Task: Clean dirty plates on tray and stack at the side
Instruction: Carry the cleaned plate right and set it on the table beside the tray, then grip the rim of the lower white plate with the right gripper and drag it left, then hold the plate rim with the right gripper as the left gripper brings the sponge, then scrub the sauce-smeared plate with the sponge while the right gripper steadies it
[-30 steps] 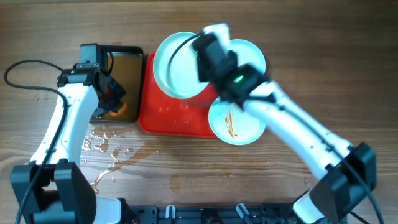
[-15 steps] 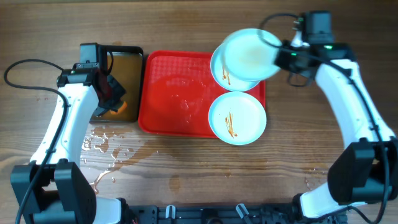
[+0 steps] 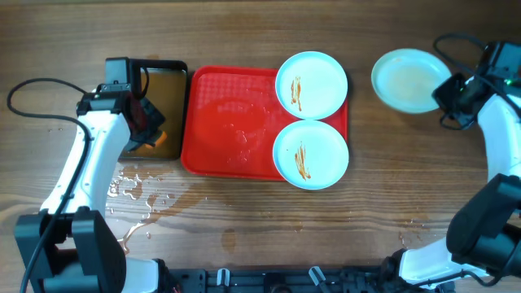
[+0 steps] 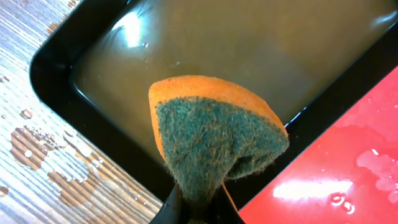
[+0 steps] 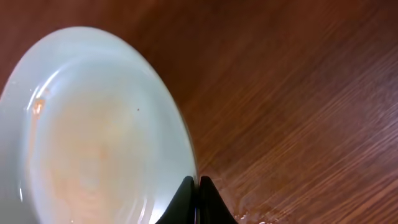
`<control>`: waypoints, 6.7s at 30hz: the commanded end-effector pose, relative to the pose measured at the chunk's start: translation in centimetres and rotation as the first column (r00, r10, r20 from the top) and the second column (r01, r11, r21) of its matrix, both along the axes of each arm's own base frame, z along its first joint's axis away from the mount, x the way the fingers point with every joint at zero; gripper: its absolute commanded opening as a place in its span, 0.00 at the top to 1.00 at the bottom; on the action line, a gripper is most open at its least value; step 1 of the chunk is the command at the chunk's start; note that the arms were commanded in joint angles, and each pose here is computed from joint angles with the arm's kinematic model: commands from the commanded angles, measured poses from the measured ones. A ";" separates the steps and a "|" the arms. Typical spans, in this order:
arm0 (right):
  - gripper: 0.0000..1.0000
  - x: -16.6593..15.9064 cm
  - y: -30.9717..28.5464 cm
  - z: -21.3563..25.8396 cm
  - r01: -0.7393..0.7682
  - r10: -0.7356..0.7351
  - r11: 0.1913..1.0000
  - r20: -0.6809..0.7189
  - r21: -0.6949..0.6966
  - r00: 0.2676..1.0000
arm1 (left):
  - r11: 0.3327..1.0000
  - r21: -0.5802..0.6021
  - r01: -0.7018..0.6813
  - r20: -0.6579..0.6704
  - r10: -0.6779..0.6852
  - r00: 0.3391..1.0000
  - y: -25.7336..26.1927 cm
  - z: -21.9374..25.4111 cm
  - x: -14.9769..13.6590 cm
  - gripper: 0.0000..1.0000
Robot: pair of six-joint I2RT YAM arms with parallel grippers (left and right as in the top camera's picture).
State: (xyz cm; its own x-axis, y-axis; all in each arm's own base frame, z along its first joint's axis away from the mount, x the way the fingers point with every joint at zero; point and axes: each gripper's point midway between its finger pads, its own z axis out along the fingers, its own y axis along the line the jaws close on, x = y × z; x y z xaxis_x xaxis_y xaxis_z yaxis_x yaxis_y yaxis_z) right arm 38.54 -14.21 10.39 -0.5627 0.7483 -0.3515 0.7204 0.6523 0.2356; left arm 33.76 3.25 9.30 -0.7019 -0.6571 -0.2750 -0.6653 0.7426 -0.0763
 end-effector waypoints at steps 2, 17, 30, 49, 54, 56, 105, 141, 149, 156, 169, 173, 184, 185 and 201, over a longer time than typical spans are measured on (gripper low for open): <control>0.50 -0.8 0.2 -1.3 0.038 -0.038 0.999 -0.014 0.007 0.999 | 1.000 -0.008 0.005 -0.038 -0.006 0.999 0.0 -1.5 -1.0 0.96; 0.19 0.0 19.7 1.6 -0.677 0.640 0.671 0.224 0.303 0.735 | 1.000 -0.018 0.008 -0.020 -0.009 1.000 -0.2 -1.5 -0.6 0.96; 0.23 -3.3 30.2 3.9 -0.853 0.860 0.449 0.130 0.267 0.493 | 0.998 -0.065 0.020 -0.021 -0.021 1.000 -1.0 -1.6 -0.6 0.96; 0.79 -8.3 37.4 -6.7 -0.863 0.878 0.464 -0.235 0.201 0.417 | 0.996 -0.083 0.025 -0.013 -0.027 1.000 -1.4 -1.5 -0.4 0.96; 0.81 -8.6 37.5 -7.7 -0.848 0.870 0.479 -0.253 0.228 0.423 | 0.996 -0.083 0.025 -0.013 -0.027 1.000 -1.4 -1.5 -0.4 0.96; 0.82 -8.7 38.0 -7.6 -0.848 0.878 0.469 -0.231 0.248 0.419 | 0.996 -0.083 0.025 -0.013 -0.026 1.000 -1.4 -1.5 -0.4 0.96; 0.66 -1.1 29.3 -1.3 -0.793 0.769 0.599 -0.357 0.111 0.530 | 0.996 -0.082 0.026 -0.005 -0.026 1.000 -1.3 -1.5 -0.3 0.96; 0.82 -5.1 30.6 -10.9 -0.748 0.812 0.584 -0.256 0.316 0.525 | 0.996 -0.083 0.026 -0.010 -0.027 1.000 -1.4 -1.5 -0.4 0.96; 0.96 -5.2 35.2 -12.6 -0.685 0.772 0.607 -0.096 0.403 0.628 | 0.989 -0.139 0.051 -0.004 -0.052 0.999 -2.5 -1.5 -0.3 0.96; 0.96 -3.6 38.1 -12.3 -0.727 0.774 0.597 -0.005 0.339 0.633 | 0.942 -0.238 0.237 0.050 -0.232 0.971 -7.0 -1.1 0.3 0.96; 0.96 -1.9 36.9 -12.5 -0.702 0.728 0.667 -0.016 0.249 0.686 | 0.875 -0.228 0.426 0.173 -0.395 0.902 -15.1 0.0 1.5 0.96; 0.96 -2.2 37.0 -12.5 -0.690 0.719 0.674 -0.022 0.264 0.694 | 0.862 -0.222 0.456 0.202 -0.417 0.886 -16.2 0.3 1.8 0.96; 0.95 -2.0 35.0 -9.8 -0.681 0.697 0.713 -0.066 0.168 0.714 | 0.848 -0.231 0.478 0.219 -0.433 0.874 -18.2 -0.4 2.3 0.96; 0.92 -2.0 35.0 -9.6 -0.681 0.697 0.713 -0.062 0.167 0.714 | 0.848 -0.235 0.475 0.211 -0.433 0.876 -18.5 -1.0 2.4 0.96; 0.90 -2.0 34.6 -9.7 -0.713 0.725 0.688 -0.074 0.138 0.685 | 0.810 -0.252 0.530 0.176 -0.500 0.848 -23.0 -4.8 1.8 0.96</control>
State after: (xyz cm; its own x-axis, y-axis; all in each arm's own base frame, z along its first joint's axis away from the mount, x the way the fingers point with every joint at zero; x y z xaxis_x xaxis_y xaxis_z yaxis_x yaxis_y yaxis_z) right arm 36.14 21.36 0.67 -0.9770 0.1193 -0.1766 0.0608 0.9502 0.3056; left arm 35.75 -18.94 4.61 -0.9364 -0.2736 -0.2199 -0.1802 0.9123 -0.3677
